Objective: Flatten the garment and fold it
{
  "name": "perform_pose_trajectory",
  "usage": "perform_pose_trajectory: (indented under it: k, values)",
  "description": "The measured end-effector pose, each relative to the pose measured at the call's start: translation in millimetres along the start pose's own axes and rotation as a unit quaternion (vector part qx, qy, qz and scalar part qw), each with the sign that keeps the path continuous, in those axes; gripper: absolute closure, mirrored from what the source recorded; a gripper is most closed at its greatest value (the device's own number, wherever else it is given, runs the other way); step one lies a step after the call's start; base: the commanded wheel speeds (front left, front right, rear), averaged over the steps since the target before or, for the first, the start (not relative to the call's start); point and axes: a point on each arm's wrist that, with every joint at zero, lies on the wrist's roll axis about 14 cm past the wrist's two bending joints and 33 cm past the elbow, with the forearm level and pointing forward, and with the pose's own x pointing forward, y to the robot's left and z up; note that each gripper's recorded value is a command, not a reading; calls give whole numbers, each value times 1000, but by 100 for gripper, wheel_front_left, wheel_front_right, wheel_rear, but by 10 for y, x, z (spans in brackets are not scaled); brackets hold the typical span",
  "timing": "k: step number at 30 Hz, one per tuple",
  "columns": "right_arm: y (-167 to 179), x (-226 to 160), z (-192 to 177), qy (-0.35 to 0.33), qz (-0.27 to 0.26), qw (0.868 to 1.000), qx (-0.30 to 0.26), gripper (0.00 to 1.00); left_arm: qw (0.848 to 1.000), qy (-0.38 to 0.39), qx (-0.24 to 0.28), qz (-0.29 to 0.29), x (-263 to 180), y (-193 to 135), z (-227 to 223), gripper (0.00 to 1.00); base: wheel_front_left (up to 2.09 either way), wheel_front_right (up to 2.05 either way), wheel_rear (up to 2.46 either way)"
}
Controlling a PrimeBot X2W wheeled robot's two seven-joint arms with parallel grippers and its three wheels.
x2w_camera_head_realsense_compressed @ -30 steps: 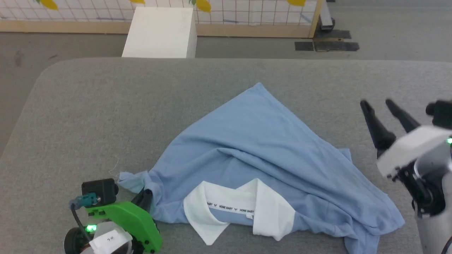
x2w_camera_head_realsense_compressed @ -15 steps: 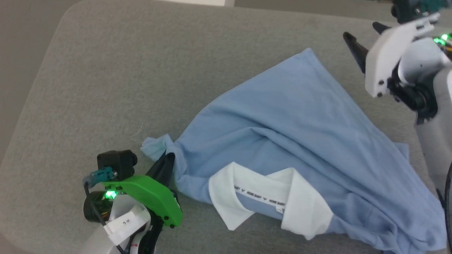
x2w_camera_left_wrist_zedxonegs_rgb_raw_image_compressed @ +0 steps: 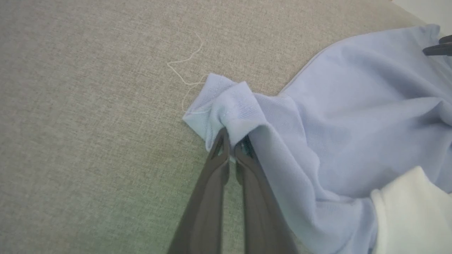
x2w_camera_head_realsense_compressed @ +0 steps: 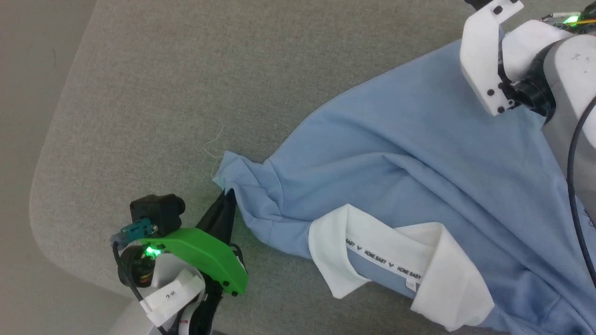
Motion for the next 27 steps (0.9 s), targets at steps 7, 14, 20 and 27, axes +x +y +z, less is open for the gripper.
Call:
perform_pose_trajectory:
  k: [7, 14, 20, 27]
  values:
    - [98, 219, 58, 14, 23, 1000, -15, 0, 1000, 17, -2, 14, 80, 82, -122, 100, 0, 0, 0]
    - [88, 185, 50, 22, 36, 999, -2, 100, 1000, 20, -1, 15, 106, 93, -140, 100, 0, 0, 0]
    - [-36, 97, 49, -11, 28, 999, 30, 100, 1000, 15, 1, 8, 102, 59, -109, 100, 0, 0, 0]
    - [-140, -249, 263, -115, 28, 989, 84, 100, 1000, -3, 14, -4, 40, 31, 38, 100, 0, 0, 0]
